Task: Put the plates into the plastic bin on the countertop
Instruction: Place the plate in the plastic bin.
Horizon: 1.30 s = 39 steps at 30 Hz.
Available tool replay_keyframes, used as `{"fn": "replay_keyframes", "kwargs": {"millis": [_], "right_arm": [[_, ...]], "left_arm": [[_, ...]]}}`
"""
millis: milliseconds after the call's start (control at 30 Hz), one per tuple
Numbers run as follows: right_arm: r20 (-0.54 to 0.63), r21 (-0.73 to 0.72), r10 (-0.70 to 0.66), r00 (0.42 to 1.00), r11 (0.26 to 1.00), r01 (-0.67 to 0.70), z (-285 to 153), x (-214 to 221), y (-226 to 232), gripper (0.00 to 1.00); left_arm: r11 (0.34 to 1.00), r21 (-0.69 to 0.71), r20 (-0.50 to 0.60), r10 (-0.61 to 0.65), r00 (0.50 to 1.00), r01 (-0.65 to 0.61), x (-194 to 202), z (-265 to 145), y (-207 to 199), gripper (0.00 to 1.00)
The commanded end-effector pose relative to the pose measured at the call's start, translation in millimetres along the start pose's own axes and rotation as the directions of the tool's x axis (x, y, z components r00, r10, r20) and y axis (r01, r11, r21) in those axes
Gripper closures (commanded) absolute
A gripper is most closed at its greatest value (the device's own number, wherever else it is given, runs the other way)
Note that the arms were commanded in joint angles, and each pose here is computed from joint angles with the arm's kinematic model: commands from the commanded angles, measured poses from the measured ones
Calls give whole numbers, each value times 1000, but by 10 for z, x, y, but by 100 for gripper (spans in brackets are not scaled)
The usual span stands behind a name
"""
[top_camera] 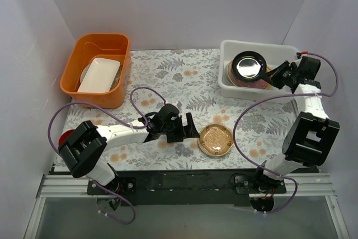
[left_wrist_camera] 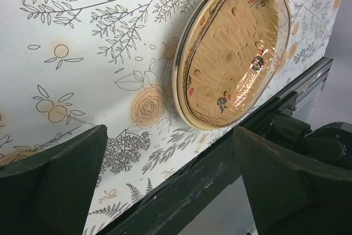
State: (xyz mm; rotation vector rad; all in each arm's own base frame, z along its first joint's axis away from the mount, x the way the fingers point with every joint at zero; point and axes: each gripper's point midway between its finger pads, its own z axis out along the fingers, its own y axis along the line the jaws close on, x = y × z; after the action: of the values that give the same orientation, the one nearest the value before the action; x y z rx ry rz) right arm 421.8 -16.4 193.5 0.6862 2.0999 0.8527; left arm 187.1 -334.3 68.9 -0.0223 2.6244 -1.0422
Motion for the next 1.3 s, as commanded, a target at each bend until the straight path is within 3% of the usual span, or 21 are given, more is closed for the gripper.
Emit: {"fn": "replay_keyframes", "kwargs": {"millis": [0, 633, 833, 867, 1067, 1167, 1267], "right_arm": [[52, -32, -11, 999, 999, 12, 77, -180, 35, 99], [-58, -3, 54, 997, 998, -55, 469, -8, -303, 96], [-81, 14, 61, 995, 998, -60, 518, 70, -381, 75], [-75, 20, 55, 996, 998, -54, 510, 62, -388, 65], [-15, 41, 13, 1000, 999, -12, 370, 18, -344, 32], [44, 35, -19, 999, 999, 18, 255, -73, -233, 19], [81, 32, -42, 996, 999, 39, 160, -140, -140, 16]], "left_arm": [[1000, 9, 22, 27, 999, -27, -68, -19, -96, 2], [1000, -7, 18, 20, 1000, -20, -72, 25, -70, 2], [1000, -6, 20, 20, 1000, -20, -76, 18, -73, 2], [1000, -5, 19, 18, 1000, -18, -73, 18, -75, 2], [1000, -2, 20, 18, 1000, -18, -82, 12, -84, 2], [1000, 2, 22, 17, 1000, -17, -85, 13, -101, 2], [1000, 4, 21, 17, 1000, -17, -85, 13, -105, 2]]}}
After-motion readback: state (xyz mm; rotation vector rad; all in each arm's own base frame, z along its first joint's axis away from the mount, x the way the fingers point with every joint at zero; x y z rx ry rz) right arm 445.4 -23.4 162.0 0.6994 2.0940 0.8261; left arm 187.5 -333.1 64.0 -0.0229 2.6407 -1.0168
